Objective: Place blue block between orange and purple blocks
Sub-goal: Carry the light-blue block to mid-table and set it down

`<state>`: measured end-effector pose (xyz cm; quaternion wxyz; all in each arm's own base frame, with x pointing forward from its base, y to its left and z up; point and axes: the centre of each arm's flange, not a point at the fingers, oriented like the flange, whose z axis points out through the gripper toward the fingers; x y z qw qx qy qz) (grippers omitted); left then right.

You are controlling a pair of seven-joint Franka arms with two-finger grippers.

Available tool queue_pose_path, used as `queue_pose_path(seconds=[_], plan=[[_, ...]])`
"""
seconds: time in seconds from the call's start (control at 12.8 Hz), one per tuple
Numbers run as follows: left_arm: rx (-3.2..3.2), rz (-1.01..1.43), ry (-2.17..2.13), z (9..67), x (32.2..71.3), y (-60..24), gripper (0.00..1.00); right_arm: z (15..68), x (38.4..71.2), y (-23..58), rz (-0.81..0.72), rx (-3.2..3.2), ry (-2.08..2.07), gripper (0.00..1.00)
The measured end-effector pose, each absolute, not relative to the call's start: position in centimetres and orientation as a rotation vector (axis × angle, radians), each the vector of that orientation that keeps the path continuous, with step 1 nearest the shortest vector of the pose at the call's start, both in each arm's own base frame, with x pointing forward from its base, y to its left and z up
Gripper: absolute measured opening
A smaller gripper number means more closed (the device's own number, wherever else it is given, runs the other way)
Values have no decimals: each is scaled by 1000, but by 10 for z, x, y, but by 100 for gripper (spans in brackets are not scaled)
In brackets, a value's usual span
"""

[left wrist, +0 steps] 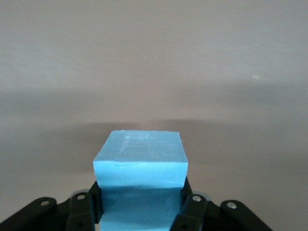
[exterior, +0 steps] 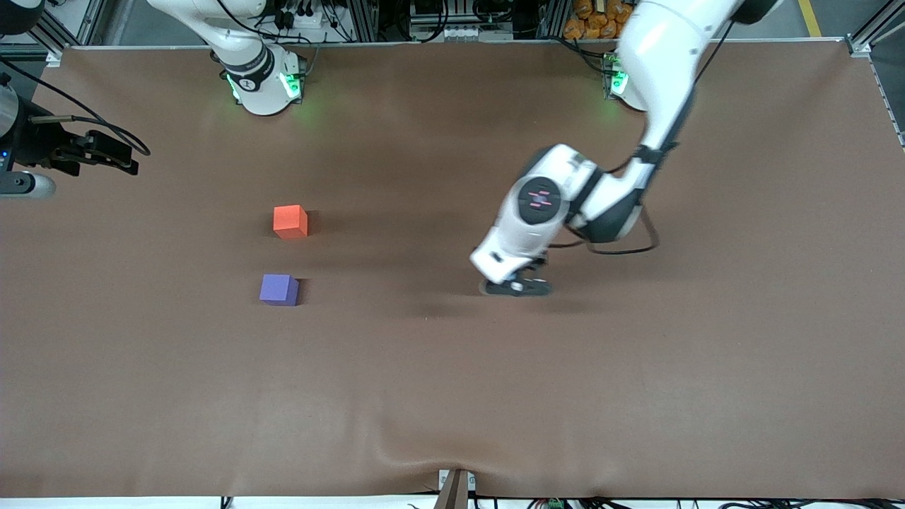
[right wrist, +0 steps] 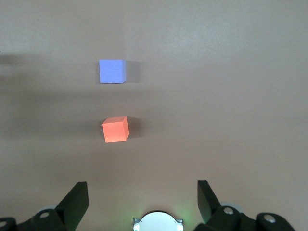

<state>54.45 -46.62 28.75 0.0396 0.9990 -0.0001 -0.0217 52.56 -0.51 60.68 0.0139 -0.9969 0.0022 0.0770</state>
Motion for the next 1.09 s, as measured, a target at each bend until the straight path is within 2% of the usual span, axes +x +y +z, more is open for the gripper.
queue_pose_path(seconds=[0.47,0.86,0.94,1.09], plan=[[3054,-88,10,231,464,-599,59,605,528,-4,234,-3105,3,100],[3042,-70,34,215,454,-614,60,602,530,-4,236,-3104,3,100],[3035,-62,33,216,455,-614,66,601,530,-4,237,-3104,3,100],[3015,-39,25,223,453,-620,86,601,531,-4,238,-3104,3,100]])
